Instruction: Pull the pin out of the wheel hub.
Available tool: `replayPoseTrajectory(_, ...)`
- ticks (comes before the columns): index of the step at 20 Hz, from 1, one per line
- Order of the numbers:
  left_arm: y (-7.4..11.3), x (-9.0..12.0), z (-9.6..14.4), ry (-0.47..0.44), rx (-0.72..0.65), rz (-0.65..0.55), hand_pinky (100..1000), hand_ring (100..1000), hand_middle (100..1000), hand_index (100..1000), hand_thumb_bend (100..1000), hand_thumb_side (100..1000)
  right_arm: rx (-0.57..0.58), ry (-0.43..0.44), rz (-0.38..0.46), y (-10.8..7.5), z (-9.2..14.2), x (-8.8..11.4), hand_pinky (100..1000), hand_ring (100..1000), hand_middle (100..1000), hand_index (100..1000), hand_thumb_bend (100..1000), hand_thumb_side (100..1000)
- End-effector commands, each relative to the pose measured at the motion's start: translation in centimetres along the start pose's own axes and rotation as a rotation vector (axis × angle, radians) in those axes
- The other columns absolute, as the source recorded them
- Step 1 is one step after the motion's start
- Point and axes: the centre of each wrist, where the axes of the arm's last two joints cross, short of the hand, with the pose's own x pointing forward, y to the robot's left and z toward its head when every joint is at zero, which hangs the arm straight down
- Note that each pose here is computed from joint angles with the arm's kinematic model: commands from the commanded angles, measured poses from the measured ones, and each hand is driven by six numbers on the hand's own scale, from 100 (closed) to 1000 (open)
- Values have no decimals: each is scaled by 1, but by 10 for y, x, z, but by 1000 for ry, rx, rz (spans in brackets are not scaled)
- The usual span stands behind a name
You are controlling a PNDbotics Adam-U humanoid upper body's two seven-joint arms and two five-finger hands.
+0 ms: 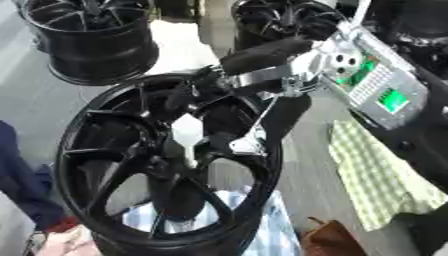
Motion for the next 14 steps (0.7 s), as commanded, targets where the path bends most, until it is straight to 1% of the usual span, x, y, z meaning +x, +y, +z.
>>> replayPoseTrajectory(1,2,8,-4,-23,-15,-22,686,1000,696,914,100,852,2,9,32,-9,-2,-1,913,951,972,1000,100,295)
replayPoseTrajectory(6,2,9,-6,-32,-20,-19,687,1000,696,914,100,851,14,7,33,-8,-18,-12,912,952,975,1000,100,289)
replayPoseTrajectory(12,1,10,-7,-38,-25,-18,686,1000,696,914,100,851,9,23,50,-8,-30,-25,914,956,979,1000,100,285)
replayPoseTrajectory(13,1,10,-7,-39,-26,-18,686,1000,696,914,100,851,9,30,53,-7,-31,-27,914,957,979,1000,100,255)
replayPoseTrajectory(14,1,10,-7,-39,-26,-18,687,1000,696,914,100,851,9,40,53,-6,-32,-31,914,957,979,1000,100,290)
